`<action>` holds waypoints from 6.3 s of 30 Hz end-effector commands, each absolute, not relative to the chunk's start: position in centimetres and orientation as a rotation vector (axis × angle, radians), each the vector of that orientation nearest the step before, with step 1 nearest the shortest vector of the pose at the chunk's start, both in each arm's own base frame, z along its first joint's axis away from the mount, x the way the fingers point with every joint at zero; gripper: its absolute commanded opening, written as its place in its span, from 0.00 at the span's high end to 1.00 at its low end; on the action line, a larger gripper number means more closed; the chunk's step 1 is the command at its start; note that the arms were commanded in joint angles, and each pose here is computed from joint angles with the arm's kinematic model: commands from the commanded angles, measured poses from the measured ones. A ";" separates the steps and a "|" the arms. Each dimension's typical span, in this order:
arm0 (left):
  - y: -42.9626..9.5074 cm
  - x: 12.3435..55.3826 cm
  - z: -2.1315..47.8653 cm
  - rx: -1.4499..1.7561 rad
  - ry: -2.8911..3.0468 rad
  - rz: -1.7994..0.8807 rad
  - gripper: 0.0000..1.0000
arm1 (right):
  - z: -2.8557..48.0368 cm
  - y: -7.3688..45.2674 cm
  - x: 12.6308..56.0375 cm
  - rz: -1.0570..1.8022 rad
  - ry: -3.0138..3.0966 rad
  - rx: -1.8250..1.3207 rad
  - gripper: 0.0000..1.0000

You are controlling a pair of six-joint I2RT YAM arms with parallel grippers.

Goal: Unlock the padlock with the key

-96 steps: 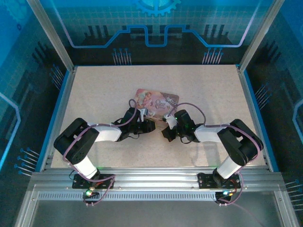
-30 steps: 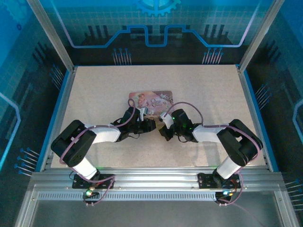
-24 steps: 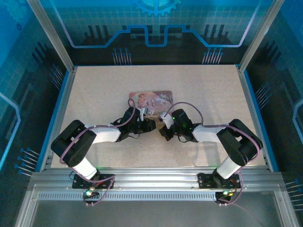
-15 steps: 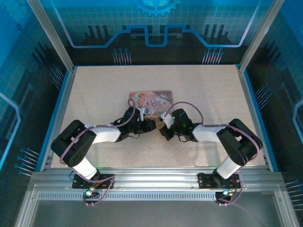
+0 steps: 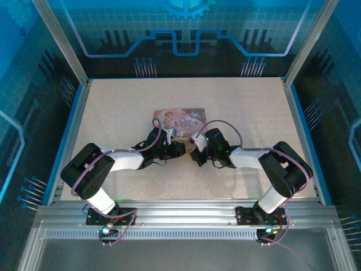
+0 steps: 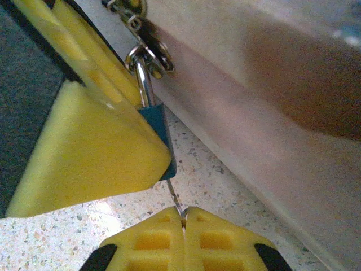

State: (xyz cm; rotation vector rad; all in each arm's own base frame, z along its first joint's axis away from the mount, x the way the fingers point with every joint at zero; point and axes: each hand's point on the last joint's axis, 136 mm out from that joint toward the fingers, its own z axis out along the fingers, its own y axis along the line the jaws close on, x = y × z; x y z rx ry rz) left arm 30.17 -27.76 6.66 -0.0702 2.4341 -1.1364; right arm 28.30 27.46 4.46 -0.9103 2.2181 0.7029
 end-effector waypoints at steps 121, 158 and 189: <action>-22.7 28.4 8.1 -0.470 2.226 -1.285 0.42 | 7.3 32.2 25.7 1.183 2.289 -0.638 1.00; -24.9 27.8 6.1 -0.542 2.296 -1.339 0.53 | 8.8 34.3 25.7 1.318 2.341 -0.451 1.00; -25.6 27.6 6.8 -0.538 2.282 -1.392 0.83 | 9.5 34.9 26.3 1.403 2.358 -0.319 0.96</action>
